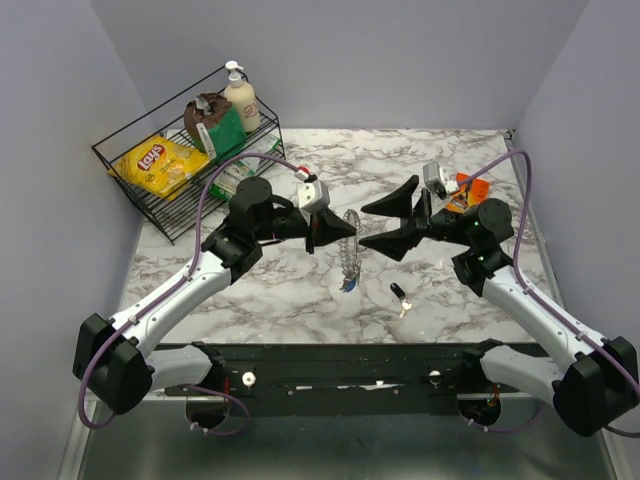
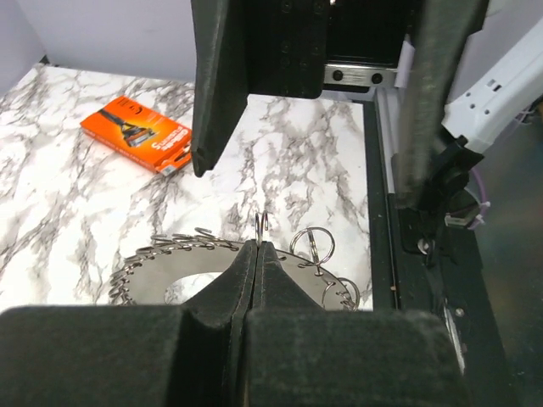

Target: Put the keys on the keyring

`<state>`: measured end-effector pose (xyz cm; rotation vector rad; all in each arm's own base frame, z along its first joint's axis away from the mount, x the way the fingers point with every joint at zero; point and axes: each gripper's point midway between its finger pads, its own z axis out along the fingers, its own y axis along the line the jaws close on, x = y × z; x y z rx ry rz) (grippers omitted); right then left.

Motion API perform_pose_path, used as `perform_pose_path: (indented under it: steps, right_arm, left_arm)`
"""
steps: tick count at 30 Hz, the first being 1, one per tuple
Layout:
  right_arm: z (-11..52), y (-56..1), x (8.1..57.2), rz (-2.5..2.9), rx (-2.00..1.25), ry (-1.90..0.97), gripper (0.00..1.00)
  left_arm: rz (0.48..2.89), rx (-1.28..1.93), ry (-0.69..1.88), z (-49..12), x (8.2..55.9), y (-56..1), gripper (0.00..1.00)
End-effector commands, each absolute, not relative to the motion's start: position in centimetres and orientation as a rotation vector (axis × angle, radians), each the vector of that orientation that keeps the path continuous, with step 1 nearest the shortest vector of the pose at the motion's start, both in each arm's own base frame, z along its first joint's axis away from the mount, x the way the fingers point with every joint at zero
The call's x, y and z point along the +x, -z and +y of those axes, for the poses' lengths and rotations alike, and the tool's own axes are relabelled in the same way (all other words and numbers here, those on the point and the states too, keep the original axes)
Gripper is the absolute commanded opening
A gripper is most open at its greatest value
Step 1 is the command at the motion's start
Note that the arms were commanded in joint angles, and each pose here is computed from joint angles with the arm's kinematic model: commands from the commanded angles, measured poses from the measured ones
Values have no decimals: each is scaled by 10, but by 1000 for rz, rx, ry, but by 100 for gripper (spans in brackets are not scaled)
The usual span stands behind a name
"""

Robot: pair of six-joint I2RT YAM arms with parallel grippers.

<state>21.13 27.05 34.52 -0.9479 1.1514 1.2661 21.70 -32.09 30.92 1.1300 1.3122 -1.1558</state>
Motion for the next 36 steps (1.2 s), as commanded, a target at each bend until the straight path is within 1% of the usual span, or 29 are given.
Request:
perform_pose_path:
  steps: [1,2,3,4,12,17,21,25,28,36]
  right_arm:
    - [266,-345,223,1177,-857,-1201,89]
    - [264,-345,223,1176,-849,-1191,93]
    - [264,-343,224,1187,-841,-1187,98]
    - [263,-343,226,1189,-832,-1176,100]
    - [262,-335,230,1229,-816,-1164,100]
    - [260,-325,243,1311,-742,-1139,100]
    - [253,-296,259,1474,-630,-1097,100]
    - [235,-264,281,1657,-453,-973,100]
    - [220,-237,287,1777,-353,-888,100]
    - [197,-166,272,2040,-178,-811,100]
  left_arm:
    - [1279,1107,1018,-314,224,-315,0]
    - [1277,1102,1000,-313,226,-315,0]
    - [1285,1088,970,-312,227,-312,0]
    - [1277,1085,940,-311,230,-312,0]
    - [1290,1033,820,-306,243,-304,0]
    - [1311,986,739,-301,255,-299,0]
    - [1354,955,686,-297,266,-284,0]
    - [1367,907,650,-293,274,-275,0]
    - [1371,870,650,-291,276,-266,0]
    - [1441,863,648,-291,280,-234,0]
